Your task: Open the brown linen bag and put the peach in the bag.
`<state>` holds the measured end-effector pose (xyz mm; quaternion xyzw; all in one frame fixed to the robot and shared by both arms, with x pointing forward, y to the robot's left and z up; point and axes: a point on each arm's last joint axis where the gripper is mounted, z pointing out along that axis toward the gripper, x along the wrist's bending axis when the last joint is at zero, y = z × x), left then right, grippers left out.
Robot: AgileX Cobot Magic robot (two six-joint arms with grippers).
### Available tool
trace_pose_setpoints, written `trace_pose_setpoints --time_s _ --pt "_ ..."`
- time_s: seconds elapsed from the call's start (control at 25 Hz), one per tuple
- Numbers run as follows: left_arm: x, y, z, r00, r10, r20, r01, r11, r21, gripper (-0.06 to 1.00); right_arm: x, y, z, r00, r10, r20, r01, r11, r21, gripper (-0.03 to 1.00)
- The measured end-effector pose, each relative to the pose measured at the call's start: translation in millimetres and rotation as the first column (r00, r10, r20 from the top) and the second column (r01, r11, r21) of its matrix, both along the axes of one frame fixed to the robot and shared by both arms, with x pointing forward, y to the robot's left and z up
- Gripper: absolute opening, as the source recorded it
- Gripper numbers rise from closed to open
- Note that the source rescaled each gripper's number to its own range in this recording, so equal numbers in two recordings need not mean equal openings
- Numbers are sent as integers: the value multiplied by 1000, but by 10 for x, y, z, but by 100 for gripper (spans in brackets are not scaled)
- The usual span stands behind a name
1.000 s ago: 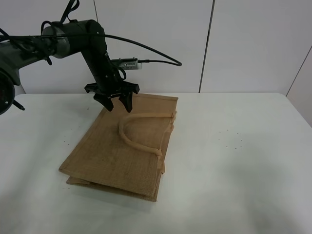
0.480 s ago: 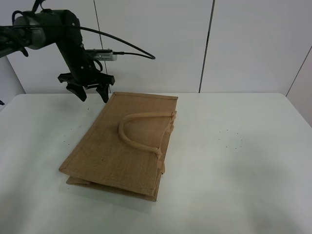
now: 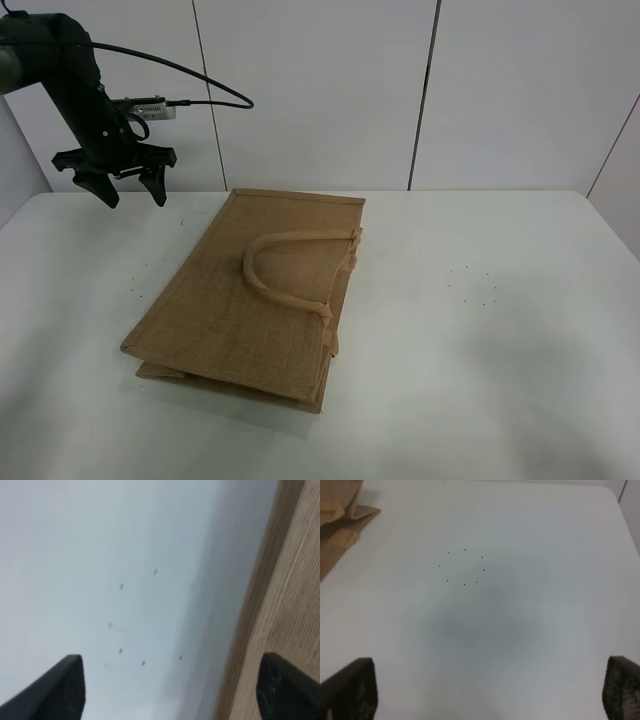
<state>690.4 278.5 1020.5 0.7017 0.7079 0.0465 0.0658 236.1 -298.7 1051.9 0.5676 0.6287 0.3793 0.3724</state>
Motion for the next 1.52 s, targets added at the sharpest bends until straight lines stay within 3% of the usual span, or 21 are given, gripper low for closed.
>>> trace_pose_setpoints --time_s 0.36,0.68,0.84,1.16,1.36,1.52 --pt "-704 40 530 1000 1 27 -1 1000 2 100 0 0 0 1000 0 0 0 1000 0 100" --pt "-1700 87 848 998 1 59 -1 1000 2 100 0 0 0 1000 0 0 0 1000 0 100" --pt "-2321 117 767 999 1 45 -1 1000 4 100 0 0 0 1000 0 0 0 1000 0 100" --pt "-3422 168 299 999 0 46 0 1000 5 100 0 0 0 1000 0 0 0 1000 0 100" --pt "-3811 186 41 984 1 177 -1 1000 -1 100 0 0 0 1000 0 0 0 1000 0 100" --pt "-3984 195 120 942 3 335 0 1000 -8 100 0 0 0 1000 0 0 0 1000 0 100"
